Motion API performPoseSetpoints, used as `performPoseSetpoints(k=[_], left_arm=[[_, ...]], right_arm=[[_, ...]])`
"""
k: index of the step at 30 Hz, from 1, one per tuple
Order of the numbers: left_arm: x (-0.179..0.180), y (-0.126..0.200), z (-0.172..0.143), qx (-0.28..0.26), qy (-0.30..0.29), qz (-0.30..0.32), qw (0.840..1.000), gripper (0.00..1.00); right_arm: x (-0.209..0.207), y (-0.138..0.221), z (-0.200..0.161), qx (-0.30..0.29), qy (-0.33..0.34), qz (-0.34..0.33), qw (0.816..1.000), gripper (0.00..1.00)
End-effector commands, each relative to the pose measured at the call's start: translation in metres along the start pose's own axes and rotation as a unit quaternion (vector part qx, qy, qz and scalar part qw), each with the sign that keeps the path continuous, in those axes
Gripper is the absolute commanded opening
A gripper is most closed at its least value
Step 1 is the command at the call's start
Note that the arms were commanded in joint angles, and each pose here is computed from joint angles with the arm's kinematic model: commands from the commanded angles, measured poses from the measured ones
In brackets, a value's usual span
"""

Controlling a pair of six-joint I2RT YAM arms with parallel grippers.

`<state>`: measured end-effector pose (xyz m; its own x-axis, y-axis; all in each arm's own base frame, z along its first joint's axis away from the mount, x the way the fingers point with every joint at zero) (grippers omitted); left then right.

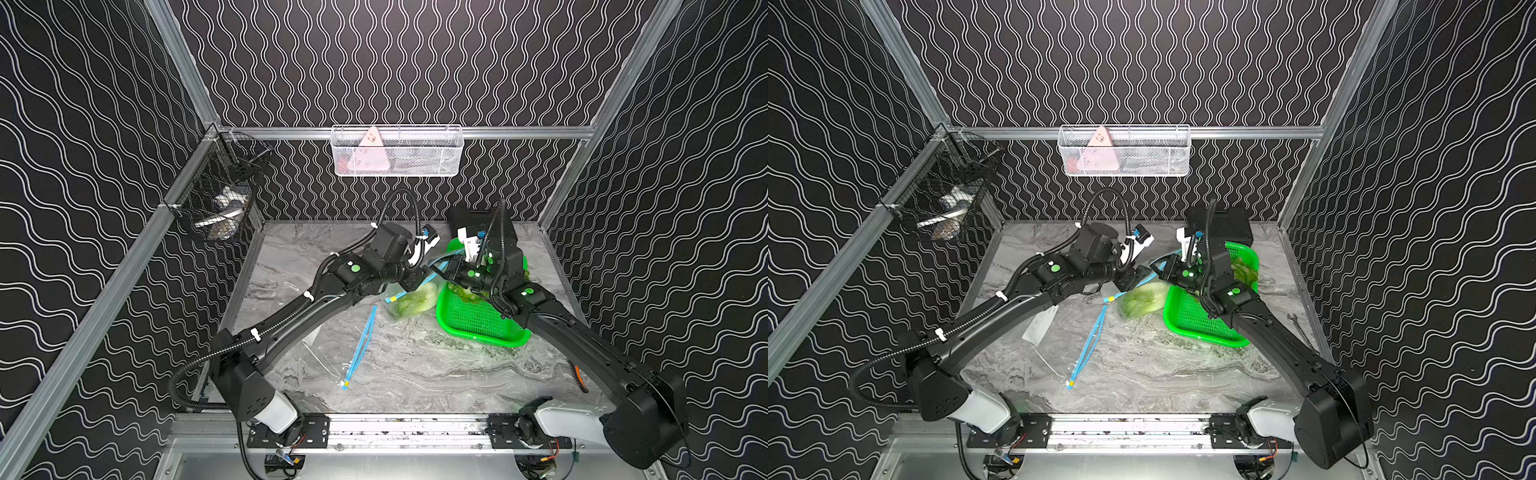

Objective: Open the zip-top bag and take out the chinese cabbages
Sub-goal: Open the zipper of the food storage bag at the center of the board.

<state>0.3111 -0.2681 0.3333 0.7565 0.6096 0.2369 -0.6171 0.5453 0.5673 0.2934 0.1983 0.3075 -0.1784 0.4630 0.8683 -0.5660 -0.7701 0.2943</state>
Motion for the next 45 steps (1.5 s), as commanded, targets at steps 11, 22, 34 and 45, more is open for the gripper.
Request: performPoseSetpoints(k=[11, 22, 34, 45], left_arm=[[0.022, 0.004, 0.009, 0.006, 0.022, 0.094, 0.995, 0.0], [0.066, 0.081, 0.017, 0.011, -0.024, 0.288, 0.957, 0.0], [0.076, 0.046, -0.004, 0.027, 0.004, 0.221, 0.975, 0.0], [0.045, -0.015, -0.026, 0.061, 0.013, 0.208, 0.976, 0.0]], right_arm=[[-0.009, -0.005, 0.012, -0.027, -0.001, -0.065, 0.998, 0.0], [0.041, -0.088, 0.056, 0.031, 0.028, 0.003, 0.999, 0.0], [-0.005, -0.135, 0.051, 0.073, 0.007, -0.018, 0.997, 0.0], [-0.064, -0.091, 0.013, 0.087, -0.014, -0.127, 0.988, 0.0]])
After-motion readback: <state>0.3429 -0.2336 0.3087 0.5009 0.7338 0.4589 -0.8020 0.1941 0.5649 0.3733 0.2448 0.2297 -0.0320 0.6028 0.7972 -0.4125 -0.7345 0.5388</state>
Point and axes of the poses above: each gripper's point midway between its finger pads, its own y axis back along the fingers, its own x axis along the line the jaws close on, z = x × y, the point moved 7 cm from there along y, back along the fingers, and after that the axes turned 10 degrees about -y, right-handed, at the moved point
